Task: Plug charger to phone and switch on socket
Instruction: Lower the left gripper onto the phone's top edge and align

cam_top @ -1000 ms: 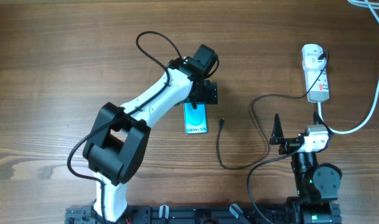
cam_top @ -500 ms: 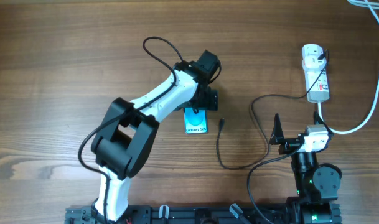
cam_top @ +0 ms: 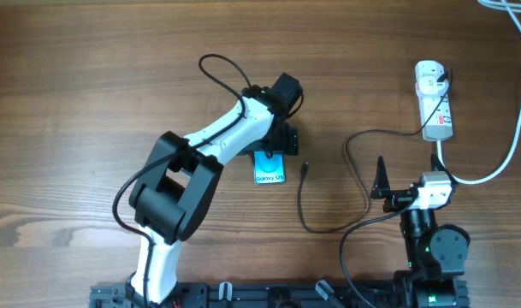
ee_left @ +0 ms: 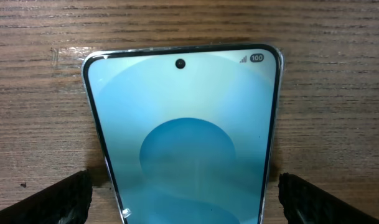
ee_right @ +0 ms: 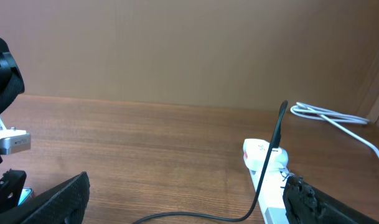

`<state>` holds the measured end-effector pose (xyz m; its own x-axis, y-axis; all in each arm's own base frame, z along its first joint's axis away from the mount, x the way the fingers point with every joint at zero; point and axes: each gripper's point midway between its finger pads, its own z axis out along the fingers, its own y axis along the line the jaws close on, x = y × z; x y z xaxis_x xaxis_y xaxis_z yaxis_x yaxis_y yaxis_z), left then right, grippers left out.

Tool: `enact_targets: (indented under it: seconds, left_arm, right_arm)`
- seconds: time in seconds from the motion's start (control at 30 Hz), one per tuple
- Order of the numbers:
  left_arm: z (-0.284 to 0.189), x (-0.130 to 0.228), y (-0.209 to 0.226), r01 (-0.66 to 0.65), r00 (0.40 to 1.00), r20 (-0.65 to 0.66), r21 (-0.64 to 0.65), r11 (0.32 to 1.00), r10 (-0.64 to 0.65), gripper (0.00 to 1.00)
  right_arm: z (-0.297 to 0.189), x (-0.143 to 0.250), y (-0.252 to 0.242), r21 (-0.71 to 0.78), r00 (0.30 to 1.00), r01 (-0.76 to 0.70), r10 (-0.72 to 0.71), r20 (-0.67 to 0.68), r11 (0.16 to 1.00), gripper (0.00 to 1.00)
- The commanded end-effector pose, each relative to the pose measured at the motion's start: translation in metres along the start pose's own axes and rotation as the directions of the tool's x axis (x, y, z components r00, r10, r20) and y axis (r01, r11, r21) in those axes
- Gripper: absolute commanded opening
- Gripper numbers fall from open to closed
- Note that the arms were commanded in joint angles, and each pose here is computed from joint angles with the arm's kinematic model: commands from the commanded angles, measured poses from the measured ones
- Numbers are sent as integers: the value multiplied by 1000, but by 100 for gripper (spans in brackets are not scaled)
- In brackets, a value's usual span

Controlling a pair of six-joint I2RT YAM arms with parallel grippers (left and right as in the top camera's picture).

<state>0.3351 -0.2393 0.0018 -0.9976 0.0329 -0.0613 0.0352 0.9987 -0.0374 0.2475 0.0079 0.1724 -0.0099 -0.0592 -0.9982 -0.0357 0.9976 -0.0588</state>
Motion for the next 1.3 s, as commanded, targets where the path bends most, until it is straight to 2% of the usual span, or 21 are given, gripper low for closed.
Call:
enact_targets:
  seconds: [0.0,1.27]
  left_arm:
    - [9,7,3,34,999,-24,-24,999,-34,100]
    - [23,11,12,53,997,-46,-75,996,-57,100]
  right_arm:
    - [0,-1,1,-7,1000,17,-17,7,1000,100]
    - [0,-1,1,-7,1000,18,-18,7,1000,100]
